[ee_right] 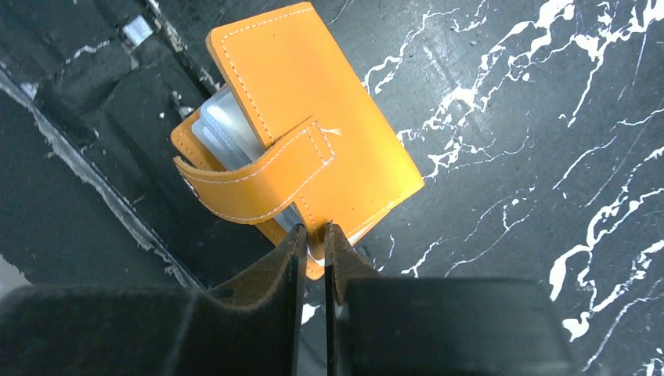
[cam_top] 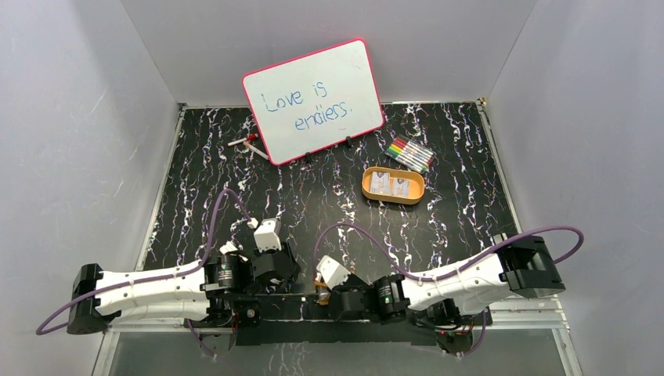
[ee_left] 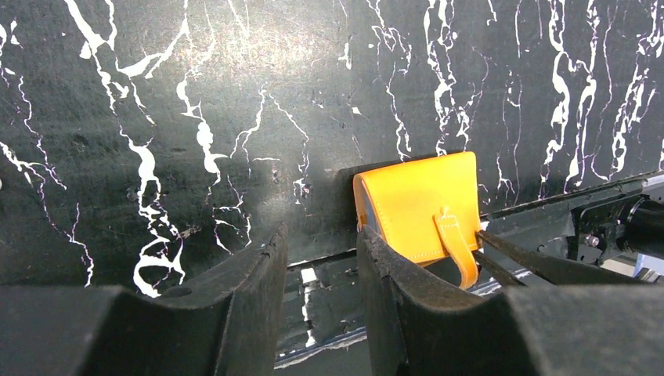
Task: Put the credit cards into the card holder
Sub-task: Move the card holder to the center of the board.
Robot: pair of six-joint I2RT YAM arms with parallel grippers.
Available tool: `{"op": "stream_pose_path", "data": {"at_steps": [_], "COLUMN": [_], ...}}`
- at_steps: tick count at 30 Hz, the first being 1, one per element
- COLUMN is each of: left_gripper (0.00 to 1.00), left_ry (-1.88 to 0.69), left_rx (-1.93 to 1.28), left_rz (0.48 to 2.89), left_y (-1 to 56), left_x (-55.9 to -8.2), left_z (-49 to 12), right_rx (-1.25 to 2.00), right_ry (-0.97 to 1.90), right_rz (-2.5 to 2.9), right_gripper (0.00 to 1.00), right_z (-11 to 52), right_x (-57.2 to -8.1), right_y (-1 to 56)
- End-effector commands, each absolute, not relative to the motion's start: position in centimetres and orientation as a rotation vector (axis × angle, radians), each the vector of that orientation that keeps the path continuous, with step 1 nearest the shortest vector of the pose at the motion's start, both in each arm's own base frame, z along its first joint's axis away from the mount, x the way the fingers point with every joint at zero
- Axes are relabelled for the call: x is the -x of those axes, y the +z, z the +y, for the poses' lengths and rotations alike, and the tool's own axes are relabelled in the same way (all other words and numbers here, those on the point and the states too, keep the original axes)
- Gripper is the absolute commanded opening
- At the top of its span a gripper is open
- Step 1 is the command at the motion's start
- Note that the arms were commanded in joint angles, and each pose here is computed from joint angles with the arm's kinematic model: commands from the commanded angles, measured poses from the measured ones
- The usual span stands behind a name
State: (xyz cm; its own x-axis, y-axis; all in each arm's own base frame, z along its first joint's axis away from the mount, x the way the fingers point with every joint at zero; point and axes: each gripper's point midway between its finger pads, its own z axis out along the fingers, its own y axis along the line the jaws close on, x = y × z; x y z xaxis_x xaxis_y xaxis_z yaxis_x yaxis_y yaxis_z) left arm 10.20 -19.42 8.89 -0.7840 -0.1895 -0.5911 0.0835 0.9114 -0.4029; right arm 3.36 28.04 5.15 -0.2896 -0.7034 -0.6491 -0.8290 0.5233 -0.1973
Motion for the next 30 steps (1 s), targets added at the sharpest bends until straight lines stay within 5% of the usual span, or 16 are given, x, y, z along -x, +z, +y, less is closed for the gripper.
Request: {"op": "stream_pose_path", "data": {"at_steps": [1, 14, 23, 30], "left_gripper": [0.36, 0.39, 0.39, 0.39], "left_ry": [-0.516, -0.474, -0.563, -0.565], "left_rx": [0.095, 0.149, 0.228, 0.201], "left_rz": [2.373, 2.304, 2.342, 2.393], "left_y": [8.6, 8.4, 7.9, 7.2], "left_x": [-11.1, -13.3, -17.1, -18.1], "left_z": [-19.5, -19.9, -21.0, -23.1], "right_rx": [1.073, 0.803, 0.408, 0.219], "right_ry": [0.335, 0.393, 0.313, 0.651], "right_rz": [2.086, 2.152, 2.329, 2.401], "right_gripper": [0.18, 0.0, 0.0, 0.0], "right_z": [29.8, 30.2, 24.9, 28.4], "right_x": [-5.1, -10.1, -13.4, -11.8], "right_y": [6.1, 6.5, 5.3, 7.4]}}
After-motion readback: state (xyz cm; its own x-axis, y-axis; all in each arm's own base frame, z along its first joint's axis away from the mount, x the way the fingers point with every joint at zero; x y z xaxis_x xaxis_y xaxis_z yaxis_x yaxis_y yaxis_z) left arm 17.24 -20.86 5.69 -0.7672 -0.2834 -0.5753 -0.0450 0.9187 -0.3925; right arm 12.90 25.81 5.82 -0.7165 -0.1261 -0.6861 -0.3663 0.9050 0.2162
